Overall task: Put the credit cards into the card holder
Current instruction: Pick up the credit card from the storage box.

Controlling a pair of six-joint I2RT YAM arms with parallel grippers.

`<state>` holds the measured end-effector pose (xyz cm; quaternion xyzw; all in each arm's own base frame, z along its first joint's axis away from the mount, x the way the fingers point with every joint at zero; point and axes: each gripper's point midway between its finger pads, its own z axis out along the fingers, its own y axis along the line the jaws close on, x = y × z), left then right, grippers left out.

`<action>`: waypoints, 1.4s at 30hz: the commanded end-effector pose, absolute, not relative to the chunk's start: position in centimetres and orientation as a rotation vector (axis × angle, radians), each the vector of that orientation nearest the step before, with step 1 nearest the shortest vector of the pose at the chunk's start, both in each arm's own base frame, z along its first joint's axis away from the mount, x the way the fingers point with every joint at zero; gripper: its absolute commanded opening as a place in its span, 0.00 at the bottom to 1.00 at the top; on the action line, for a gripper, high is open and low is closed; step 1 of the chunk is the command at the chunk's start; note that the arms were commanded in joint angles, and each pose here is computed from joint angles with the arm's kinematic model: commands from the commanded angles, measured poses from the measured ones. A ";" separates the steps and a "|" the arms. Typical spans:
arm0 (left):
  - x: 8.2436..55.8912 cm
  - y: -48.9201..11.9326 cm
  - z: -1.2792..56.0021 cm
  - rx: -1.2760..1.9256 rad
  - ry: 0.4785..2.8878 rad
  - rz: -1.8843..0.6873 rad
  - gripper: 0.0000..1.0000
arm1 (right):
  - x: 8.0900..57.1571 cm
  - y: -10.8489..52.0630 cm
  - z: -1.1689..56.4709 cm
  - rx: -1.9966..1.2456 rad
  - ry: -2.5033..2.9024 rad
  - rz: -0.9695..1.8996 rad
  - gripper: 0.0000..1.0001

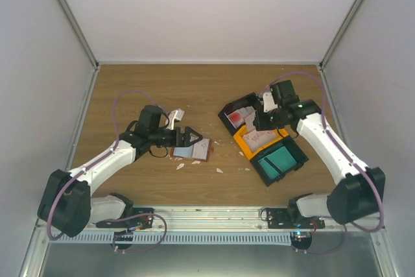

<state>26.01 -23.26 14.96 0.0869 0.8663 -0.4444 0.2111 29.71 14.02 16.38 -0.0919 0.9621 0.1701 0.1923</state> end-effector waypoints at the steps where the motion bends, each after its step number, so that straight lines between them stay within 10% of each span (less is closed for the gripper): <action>1: 25.9 -24.8 19.9 0.394 2.221 -1.354 0.99 | 28.1 16.4 21.0 -0.383 2.562 0.672 0.00; 15: 22.3 -26.1 27.1 0.732 2.026 -1.469 0.94 | 18.2 25.6 26.3 -0.877 2.013 1.497 0.01; 42: 17.0 -29.6 27.2 1.093 2.000 -1.644 0.14 | 15.4 28.1 26.4 -1.161 1.913 1.551 0.01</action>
